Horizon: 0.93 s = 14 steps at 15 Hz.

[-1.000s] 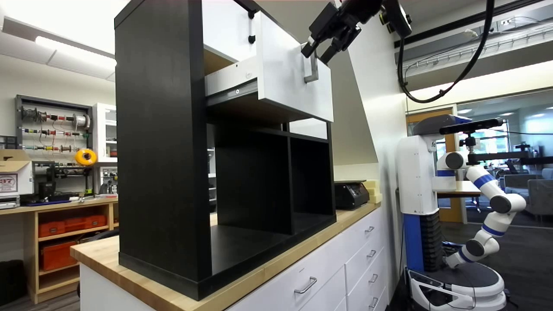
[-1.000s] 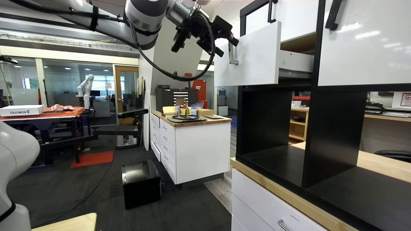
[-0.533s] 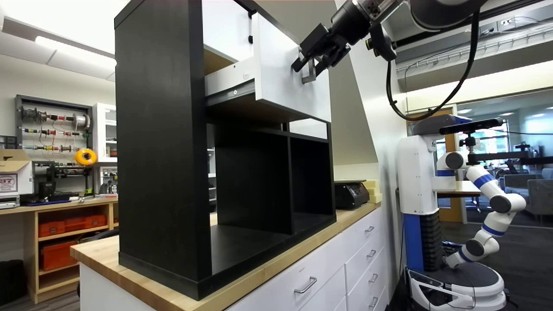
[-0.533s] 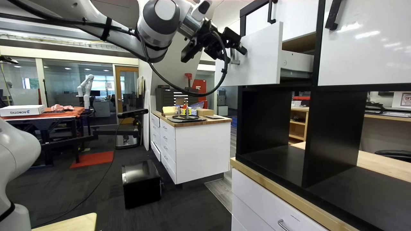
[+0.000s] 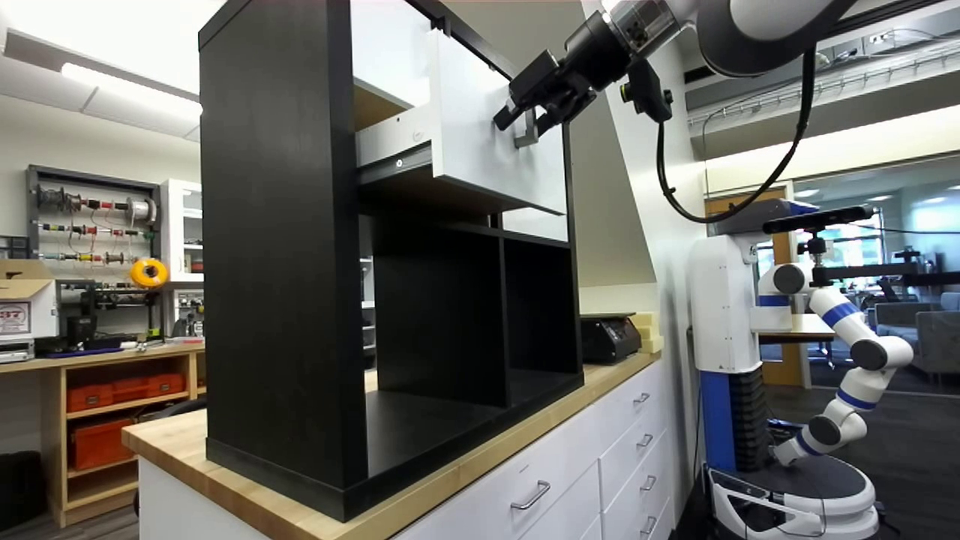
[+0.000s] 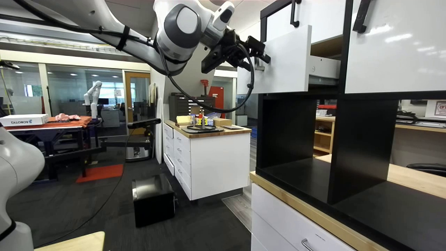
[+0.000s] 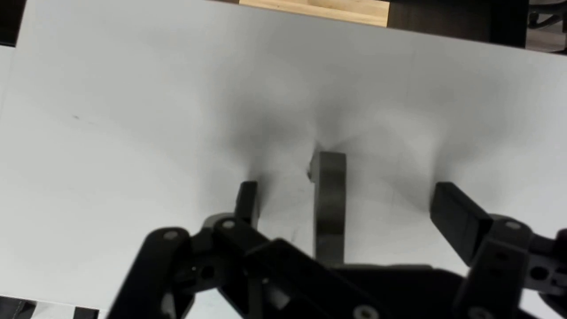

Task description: Close the open drawer

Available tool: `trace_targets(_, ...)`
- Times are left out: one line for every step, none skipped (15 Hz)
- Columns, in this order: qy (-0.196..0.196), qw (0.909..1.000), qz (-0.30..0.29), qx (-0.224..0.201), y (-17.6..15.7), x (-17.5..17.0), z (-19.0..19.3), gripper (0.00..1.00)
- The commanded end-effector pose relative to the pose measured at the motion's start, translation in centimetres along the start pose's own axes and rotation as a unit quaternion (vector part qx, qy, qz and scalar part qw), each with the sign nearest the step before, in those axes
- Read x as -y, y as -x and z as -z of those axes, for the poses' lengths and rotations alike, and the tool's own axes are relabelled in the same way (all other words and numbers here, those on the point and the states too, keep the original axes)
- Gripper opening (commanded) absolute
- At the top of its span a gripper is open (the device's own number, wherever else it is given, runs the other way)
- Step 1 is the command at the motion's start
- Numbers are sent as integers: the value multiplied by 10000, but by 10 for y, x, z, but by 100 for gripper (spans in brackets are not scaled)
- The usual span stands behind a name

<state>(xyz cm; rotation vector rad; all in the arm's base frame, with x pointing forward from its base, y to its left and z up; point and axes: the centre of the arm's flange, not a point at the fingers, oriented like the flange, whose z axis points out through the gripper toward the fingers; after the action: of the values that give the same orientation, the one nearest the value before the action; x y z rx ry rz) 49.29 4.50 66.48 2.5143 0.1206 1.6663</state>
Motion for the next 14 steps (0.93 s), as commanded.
trace_targets(-87,9997,114,-219,-2,8,-20,100)
trace_targets(-102,9996,137,-235,-2,10,-23,100)
trace_targets(-121,9995,179,-232,-1,14,-29,100)
trace_targets(-147,9994,214,-229,-2,16,-32,100)
trace_targets(-159,9993,240,-230,-3,20,-37,100)
trace_targets(-167,9992,271,-240,-4,22,-39,100)
trace_targets(-175,9991,306,-243,-7,25,-43,100)
trace_targets(-177,9990,336,-244,-9,27,-44,100)
trace_targets(-171,9989,367,-243,-12,28,-46,100)
trace_targets(-165,9988,385,-246,-14,29,-46,100)
trace_targets(-147,9987,403,-263,-17,29,-46,100)
trace_targets(-136,9987,412,-281,-20,30,-46,100)
trace_targets(-109,9985,437,-314,-23,29,-46,100)
trace_targets(-96,9983,462,-342,-26,30,-46,100)
